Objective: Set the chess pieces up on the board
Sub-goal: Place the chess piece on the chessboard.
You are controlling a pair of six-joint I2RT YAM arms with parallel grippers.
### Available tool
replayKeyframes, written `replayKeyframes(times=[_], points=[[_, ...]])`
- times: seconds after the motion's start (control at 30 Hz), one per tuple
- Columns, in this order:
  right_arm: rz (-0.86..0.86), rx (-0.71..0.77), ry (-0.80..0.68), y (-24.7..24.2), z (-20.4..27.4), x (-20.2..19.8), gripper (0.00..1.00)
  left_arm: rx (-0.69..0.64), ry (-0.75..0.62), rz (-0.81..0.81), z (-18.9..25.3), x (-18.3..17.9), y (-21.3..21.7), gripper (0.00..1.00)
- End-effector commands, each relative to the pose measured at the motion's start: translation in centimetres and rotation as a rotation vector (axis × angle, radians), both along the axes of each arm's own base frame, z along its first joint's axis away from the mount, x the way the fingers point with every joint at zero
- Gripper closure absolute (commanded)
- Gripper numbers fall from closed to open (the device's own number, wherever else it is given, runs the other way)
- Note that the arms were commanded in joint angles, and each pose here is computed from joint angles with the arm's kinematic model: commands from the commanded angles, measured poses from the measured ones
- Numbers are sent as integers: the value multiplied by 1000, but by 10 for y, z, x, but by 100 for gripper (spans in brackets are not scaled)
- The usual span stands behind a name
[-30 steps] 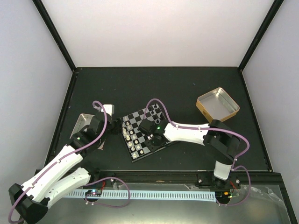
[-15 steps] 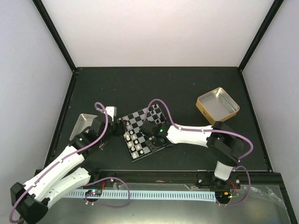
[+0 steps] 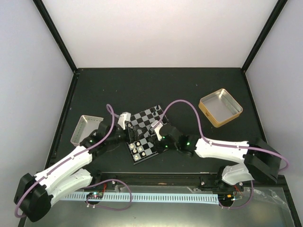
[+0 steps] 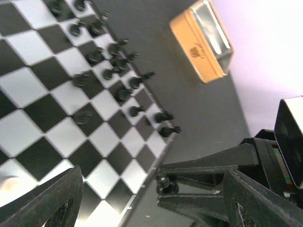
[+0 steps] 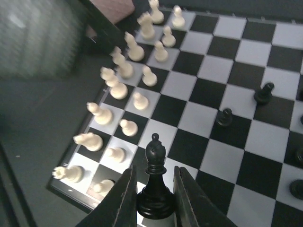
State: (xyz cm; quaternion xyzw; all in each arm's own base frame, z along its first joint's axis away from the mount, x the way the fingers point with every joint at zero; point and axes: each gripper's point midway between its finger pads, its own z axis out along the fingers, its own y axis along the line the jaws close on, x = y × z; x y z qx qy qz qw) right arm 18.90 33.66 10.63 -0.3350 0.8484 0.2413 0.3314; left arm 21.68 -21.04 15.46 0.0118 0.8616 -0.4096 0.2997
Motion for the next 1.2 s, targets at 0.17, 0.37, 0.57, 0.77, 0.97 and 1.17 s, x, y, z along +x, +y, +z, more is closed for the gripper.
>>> replayKeyframes(times=[0.17,0.37,0.57,0.77,0.97,1.17], points=[[104,238,-151,13,57,-6,86,-239,68,-259,34,-16,-49,36],[72,240,-169,7,60,-3,85,-253,88,-282,34,-19,-52,57],[57,240,-160,8,61,-1,84,-255,108,-291,32,-22,-52,80],[20,235,-152,3,61,2,72,-248,105,-284,30,-19,-53,98],[-51,206,-122,-12,57,4,46,-142,44,-195,24,-2,-42,98],[-262,172,-112,-53,57,25,40,72,-34,-87,5,19,-29,98]])
